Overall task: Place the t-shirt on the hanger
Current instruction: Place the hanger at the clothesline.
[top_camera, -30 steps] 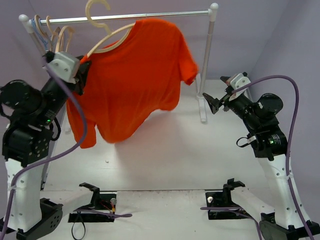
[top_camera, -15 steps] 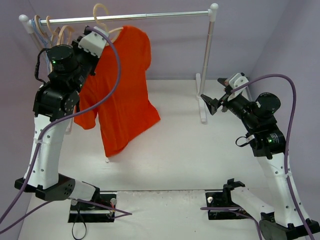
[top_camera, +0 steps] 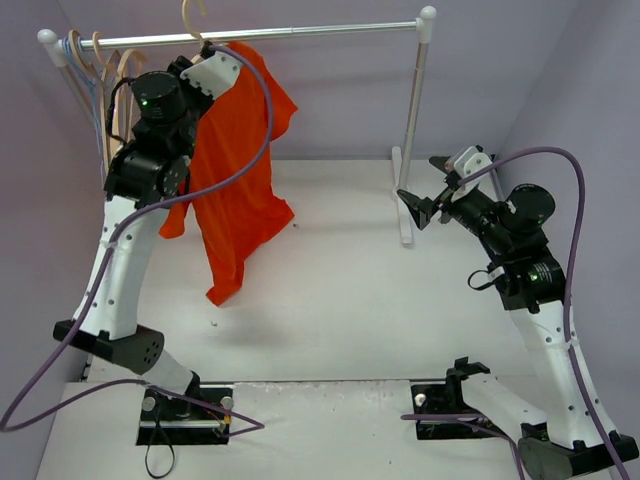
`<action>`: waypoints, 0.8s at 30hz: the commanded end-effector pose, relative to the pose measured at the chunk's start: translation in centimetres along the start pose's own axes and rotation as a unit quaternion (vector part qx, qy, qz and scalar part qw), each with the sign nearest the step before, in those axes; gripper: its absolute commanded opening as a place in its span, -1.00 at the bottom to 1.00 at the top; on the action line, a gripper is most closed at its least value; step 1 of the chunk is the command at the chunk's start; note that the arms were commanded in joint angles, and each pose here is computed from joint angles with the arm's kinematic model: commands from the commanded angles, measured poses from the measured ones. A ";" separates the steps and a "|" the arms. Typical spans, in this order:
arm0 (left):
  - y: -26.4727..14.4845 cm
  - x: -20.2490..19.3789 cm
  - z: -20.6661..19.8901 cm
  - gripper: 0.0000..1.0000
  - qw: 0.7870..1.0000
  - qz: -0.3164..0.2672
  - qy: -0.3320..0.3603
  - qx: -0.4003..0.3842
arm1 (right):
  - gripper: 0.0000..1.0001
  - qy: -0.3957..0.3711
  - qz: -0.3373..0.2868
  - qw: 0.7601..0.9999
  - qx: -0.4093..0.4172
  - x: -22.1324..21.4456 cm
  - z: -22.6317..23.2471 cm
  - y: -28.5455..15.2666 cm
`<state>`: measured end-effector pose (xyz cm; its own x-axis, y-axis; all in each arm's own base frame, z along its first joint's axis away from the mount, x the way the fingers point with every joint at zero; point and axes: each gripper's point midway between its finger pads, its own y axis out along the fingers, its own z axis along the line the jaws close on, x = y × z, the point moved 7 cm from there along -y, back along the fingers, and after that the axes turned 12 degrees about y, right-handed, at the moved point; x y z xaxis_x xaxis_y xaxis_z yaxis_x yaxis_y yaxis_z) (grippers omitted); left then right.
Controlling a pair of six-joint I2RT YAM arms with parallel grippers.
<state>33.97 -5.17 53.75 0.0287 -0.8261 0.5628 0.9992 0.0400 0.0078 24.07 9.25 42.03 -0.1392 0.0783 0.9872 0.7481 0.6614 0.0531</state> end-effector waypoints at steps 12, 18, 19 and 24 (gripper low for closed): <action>2.2 -2.4 5.5 -1.00 0.984 0.032 -0.010 0.174 | 0.57 0.000 -0.035 0.999 0.020 -0.7 0.5 0.7; 3.8 -5.8 4.6 -1.00 0.980 0.075 -0.010 0.182 | 0.57 0.008 -0.026 0.999 0.018 -1.7 0.6 0.6; 4.1 -6.4 4.2 -1.00 0.980 0.083 -0.007 0.179 | 0.57 0.011 -0.023 0.999 0.019 -2.0 0.7 0.6; 4.6 -7.9 3.6 -1.00 0.980 0.095 -0.008 0.173 | 0.58 0.017 -0.017 0.999 0.023 -2.6 0.9 0.7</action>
<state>40.34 2.76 47.42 0.3218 -0.8076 0.4941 0.9322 0.3616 -0.0161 24.56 9.82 37.33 -0.0378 0.0673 0.9970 0.7321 0.6809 -0.0182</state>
